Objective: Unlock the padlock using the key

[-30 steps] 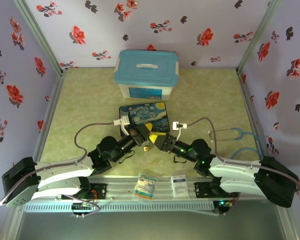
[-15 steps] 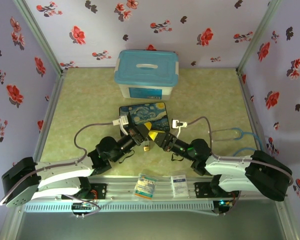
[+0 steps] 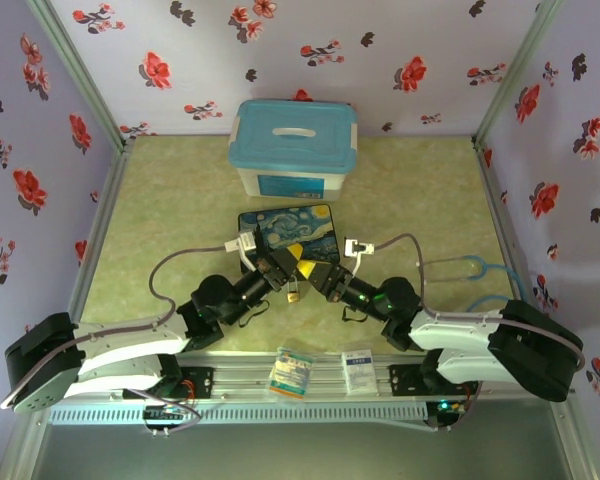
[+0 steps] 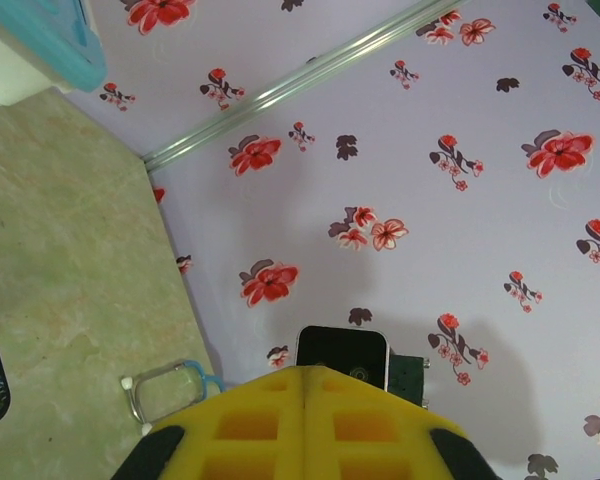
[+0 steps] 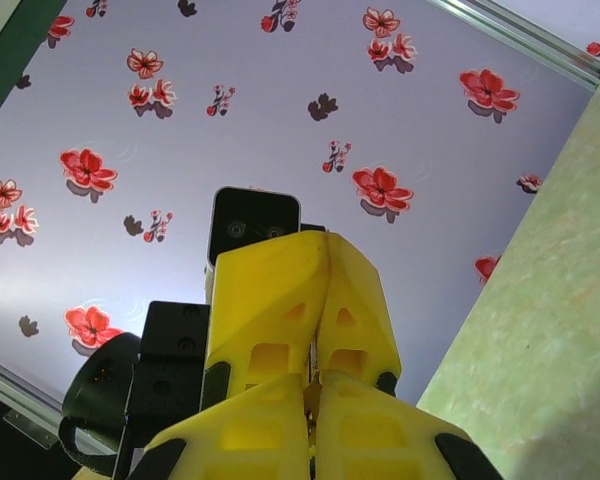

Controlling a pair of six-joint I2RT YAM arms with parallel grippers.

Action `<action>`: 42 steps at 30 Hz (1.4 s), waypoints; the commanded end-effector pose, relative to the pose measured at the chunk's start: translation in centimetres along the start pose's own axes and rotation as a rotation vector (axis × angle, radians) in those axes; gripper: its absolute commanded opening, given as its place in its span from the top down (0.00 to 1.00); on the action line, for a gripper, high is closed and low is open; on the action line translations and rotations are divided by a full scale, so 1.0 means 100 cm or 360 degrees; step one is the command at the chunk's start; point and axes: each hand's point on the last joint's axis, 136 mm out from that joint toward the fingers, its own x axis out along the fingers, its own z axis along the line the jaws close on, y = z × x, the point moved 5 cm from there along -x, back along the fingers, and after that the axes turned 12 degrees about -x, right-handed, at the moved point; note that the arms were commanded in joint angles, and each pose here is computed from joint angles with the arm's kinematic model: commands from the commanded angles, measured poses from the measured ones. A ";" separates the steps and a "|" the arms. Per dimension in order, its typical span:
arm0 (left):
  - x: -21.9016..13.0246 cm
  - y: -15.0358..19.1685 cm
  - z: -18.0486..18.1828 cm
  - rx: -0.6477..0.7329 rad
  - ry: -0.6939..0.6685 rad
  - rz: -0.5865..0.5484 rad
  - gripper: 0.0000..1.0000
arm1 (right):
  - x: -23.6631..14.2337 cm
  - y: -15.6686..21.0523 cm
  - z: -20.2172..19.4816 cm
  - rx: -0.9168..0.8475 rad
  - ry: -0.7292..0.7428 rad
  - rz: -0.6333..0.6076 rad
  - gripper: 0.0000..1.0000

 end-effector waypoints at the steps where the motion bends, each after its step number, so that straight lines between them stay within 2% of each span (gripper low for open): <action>1: -0.002 -0.004 0.014 0.0012 -0.0069 -0.0059 1.00 | -0.003 -0.010 0.008 -0.0031 -0.0059 -0.0094 1.00; 4: -0.003 -0.003 0.018 0.0018 -0.0090 -0.0060 0.97 | -0.007 -0.012 0.007 -0.0037 -0.0048 -0.0111 1.00; 5: -0.005 -0.004 0.021 0.0023 -0.0102 -0.0072 0.84 | -0.008 -0.012 0.005 -0.0034 -0.0032 -0.0111 1.00; 6: -0.008 -0.007 0.024 0.0039 -0.0131 -0.0095 0.64 | -0.011 -0.013 0.002 -0.0035 -0.0006 -0.0111 1.00; 9: -0.017 -0.014 0.035 0.0232 -0.0379 -0.0115 0.40 | -0.017 -0.009 -0.010 -0.0045 0.0134 -0.0045 1.00; 11: -0.024 -0.016 0.048 0.0337 -0.0601 -0.0088 0.31 | -0.020 -0.004 -0.019 -0.0081 0.0279 0.0042 1.00; 17: -0.043 -0.005 0.093 0.0324 -0.0782 0.0005 0.29 | -0.049 0.004 -0.044 -0.0256 0.0800 0.0313 1.00; 19: -0.047 0.001 0.106 0.0364 -0.0895 0.0085 0.28 | -0.060 0.007 -0.050 -0.0296 0.0918 0.0394 1.00; 21: -0.048 0.007 0.118 0.0404 -0.1001 0.0166 0.21 | -0.067 0.010 -0.053 -0.0313 0.0980 0.0446 1.00; 31: -0.026 0.032 0.167 0.0617 -0.1257 0.0391 0.22 | -0.080 0.019 -0.062 -0.0284 0.1047 0.0485 1.00; 36: -0.014 0.035 0.177 0.0690 -0.1285 0.0381 0.24 | -0.084 0.023 -0.066 -0.0269 0.1071 0.0502 1.00; 42: -0.017 0.040 0.191 0.0750 -0.1387 0.0354 0.29 | -0.088 0.025 -0.069 -0.0272 0.1095 0.0512 1.00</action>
